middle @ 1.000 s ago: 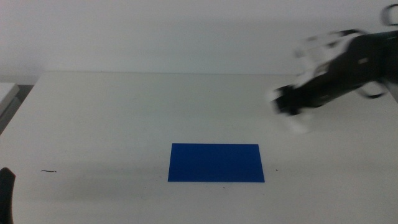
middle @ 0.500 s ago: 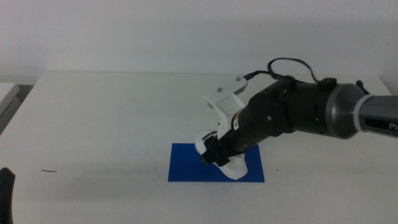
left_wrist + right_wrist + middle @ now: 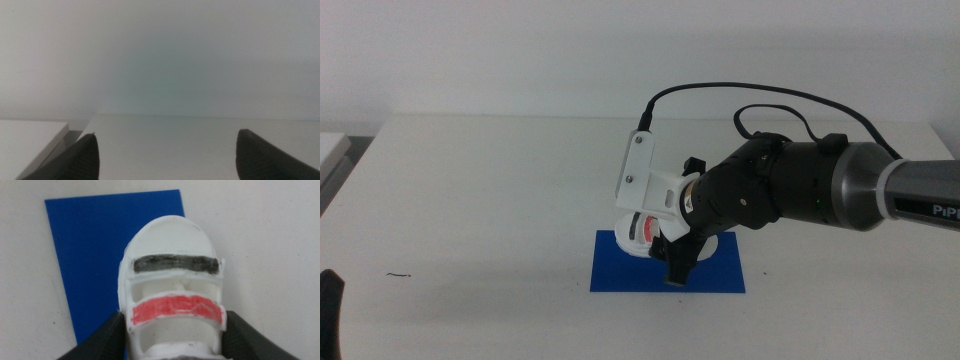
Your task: Use one arm to grab the shoe from the table and place it on the mat.
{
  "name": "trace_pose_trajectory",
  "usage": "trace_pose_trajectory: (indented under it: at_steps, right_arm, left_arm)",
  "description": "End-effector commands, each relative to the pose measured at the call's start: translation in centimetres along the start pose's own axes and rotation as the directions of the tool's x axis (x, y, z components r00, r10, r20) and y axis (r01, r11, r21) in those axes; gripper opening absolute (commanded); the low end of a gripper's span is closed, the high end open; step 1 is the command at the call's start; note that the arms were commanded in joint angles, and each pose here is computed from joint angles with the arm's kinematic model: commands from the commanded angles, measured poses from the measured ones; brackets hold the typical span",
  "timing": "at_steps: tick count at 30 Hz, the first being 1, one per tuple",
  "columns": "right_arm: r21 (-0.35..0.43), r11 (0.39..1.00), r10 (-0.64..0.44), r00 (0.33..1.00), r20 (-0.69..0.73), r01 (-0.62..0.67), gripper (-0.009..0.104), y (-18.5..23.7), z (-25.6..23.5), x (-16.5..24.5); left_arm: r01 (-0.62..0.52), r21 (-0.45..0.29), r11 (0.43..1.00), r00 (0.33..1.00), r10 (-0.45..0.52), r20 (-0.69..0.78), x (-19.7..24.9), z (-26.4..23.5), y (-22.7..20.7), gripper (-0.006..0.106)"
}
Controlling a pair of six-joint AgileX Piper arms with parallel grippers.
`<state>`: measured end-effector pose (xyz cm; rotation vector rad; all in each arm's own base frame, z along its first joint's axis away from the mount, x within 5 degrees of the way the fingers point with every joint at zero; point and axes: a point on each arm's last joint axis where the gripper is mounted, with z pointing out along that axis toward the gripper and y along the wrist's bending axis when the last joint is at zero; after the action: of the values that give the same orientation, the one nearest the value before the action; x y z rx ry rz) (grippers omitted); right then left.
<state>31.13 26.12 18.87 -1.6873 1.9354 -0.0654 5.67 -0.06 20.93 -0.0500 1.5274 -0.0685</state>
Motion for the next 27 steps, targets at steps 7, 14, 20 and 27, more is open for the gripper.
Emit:
trace_pose_trajectory:
  at_steps: [7, 14, 20, 27]
  right_arm:
    - [-0.036, 0.999, 0.013, 1.000, -0.006, -0.013, 0.026, 0.6, 1.7, 0.2]
    - [-0.041, 0.999, 0.017, 1.000, -0.009, -0.017, 0.029, 0.8, 2.8, 0.4]
    - [-0.050, 0.999, 0.016, 1.000, -0.020, -0.017, 0.064, 1.0, 3.2, 0.6]
    - [0.056, 0.988, 0.140, 0.985, 0.102, -0.147, 0.090, -0.6, -3.1, 0.3]
  left_arm:
    - [0.001, 0.001, 1.000, 1.000, -0.001, 0.018, -0.2, 0.0, 0.0, 0.094]
    - [0.001, 0.001, 1.000, 1.000, -0.001, 0.018, -0.2, 0.0, 0.0, 0.094]
    - [0.001, 0.001, 1.000, 1.000, -0.001, 0.018, -0.2, 0.0, 0.0, 0.094]
    - [0.001, 0.001, 1.000, 1.000, -0.001, 0.018, -0.2, 0.0, 0.0, 0.094]
